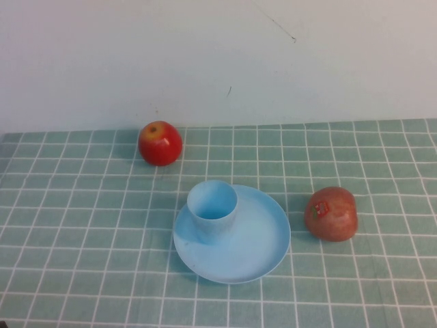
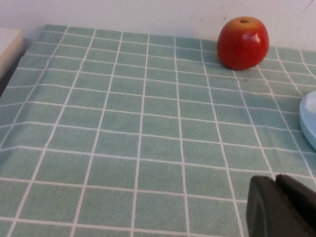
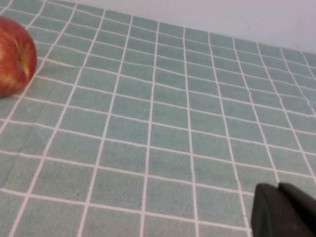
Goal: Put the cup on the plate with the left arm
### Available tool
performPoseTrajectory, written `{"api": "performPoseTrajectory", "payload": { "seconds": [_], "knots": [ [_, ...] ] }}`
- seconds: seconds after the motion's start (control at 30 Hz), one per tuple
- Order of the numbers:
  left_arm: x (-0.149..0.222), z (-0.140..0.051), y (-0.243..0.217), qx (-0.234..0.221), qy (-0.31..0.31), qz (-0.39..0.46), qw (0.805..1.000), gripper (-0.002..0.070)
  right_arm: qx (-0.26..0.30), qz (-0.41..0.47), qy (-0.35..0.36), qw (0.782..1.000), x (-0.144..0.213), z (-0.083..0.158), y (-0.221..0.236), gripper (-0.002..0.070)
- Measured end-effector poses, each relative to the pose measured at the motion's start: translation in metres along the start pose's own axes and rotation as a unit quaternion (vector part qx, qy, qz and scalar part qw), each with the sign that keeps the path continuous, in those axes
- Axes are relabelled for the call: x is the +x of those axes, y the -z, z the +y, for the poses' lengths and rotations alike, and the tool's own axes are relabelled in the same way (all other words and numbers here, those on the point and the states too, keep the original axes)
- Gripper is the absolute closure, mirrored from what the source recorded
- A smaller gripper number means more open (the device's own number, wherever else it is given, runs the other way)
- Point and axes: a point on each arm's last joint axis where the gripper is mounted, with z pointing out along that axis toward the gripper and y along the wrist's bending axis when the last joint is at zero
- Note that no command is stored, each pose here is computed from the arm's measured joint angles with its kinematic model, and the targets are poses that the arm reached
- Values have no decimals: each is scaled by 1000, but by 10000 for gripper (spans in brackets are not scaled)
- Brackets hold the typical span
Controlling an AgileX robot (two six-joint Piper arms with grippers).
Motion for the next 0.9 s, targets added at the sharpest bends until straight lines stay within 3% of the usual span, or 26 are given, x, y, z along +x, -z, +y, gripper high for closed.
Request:
{"api": "performPoseTrajectory", "payload": {
  "seconds": [0.9],
  "knots": [
    [0,0,0,1,-4,0,1000,673,-23,-6,9,1000,-1,2,0,678]
  ]
}}
